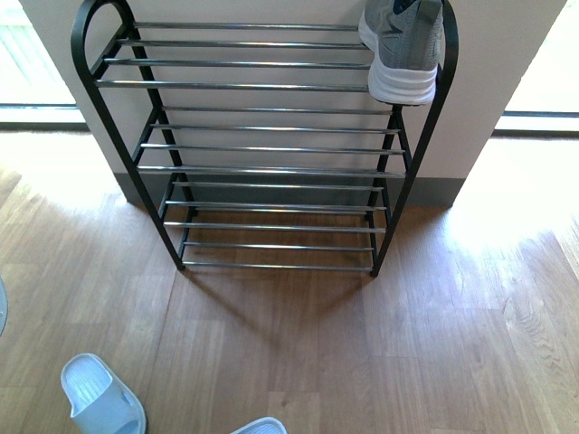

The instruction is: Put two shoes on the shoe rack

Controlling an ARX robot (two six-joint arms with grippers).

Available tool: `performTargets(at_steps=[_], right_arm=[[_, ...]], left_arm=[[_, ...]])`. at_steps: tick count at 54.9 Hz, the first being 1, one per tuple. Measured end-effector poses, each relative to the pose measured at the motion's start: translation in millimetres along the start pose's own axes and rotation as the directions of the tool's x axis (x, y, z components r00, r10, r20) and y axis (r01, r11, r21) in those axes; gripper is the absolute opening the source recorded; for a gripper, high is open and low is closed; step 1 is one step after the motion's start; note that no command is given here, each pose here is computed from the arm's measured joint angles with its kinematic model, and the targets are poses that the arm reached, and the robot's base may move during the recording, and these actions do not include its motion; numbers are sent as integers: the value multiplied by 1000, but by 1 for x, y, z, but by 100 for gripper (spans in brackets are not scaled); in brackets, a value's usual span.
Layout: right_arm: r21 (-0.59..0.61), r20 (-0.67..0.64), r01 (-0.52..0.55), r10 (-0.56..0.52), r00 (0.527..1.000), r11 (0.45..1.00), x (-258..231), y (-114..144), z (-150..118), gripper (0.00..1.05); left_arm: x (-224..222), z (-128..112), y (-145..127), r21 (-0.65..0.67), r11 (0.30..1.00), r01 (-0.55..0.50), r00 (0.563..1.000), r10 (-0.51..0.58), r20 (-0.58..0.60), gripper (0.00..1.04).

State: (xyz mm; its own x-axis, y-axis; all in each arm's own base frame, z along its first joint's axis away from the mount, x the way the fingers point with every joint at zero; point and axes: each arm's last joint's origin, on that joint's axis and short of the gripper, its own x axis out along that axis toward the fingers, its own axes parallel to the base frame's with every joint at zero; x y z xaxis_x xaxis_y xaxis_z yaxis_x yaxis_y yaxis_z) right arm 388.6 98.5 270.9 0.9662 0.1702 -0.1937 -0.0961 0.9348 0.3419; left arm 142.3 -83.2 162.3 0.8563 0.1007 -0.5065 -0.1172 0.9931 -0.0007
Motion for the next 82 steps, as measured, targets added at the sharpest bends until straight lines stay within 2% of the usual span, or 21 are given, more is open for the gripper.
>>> performTargets(at_steps=[9, 22, 32, 35, 38, 47, 50, 57, 82], right_arm=[[-25, 11, -55, 55, 998, 998, -67, -20, -6, 96], [-71, 75, -17, 23, 997, 997, -138, -55, -23, 96], [-84, 83, -2, 9, 997, 996, -150, -63, -31, 96], [-155, 185, 93, -63, 981, 983, -154, -66, -35, 85], [-228, 232, 140, -86, 969, 963, -163, -70, -43, 73], [-290, 226, 164, -99, 969, 943, -187, -83, -72, 38], [-299, 216, 142, -78, 973, 944, -192, -89, -76, 29], [-301, 232, 170, -101, 967, 938, -207, -96, -87, 3], [-306, 231, 170, -100, 968, 937, -236, -100, -113, 2]], left_arm=[[0, 0, 0, 0, 1000, 0, 1000, 0, 0, 2], [0, 0, 0, 0, 1000, 0, 1000, 0, 0, 2], [0, 0, 0, 0, 1000, 1, 1000, -1, 0, 2], [0, 0, 0, 0, 1000, 2, 1000, -2, -1, 2], [0, 0, 0, 0, 1000, 0, 1000, 0, 0, 2], [0, 0, 0, 0, 1000, 2, 1000, -2, -1, 2], [0, 0, 0, 0, 1000, 2, 1000, -2, -1, 2], [0, 0, 0, 0, 1000, 0, 1000, 0, 0, 2], [0, 0, 0, 0, 1000, 0, 1000, 0, 0, 2]])
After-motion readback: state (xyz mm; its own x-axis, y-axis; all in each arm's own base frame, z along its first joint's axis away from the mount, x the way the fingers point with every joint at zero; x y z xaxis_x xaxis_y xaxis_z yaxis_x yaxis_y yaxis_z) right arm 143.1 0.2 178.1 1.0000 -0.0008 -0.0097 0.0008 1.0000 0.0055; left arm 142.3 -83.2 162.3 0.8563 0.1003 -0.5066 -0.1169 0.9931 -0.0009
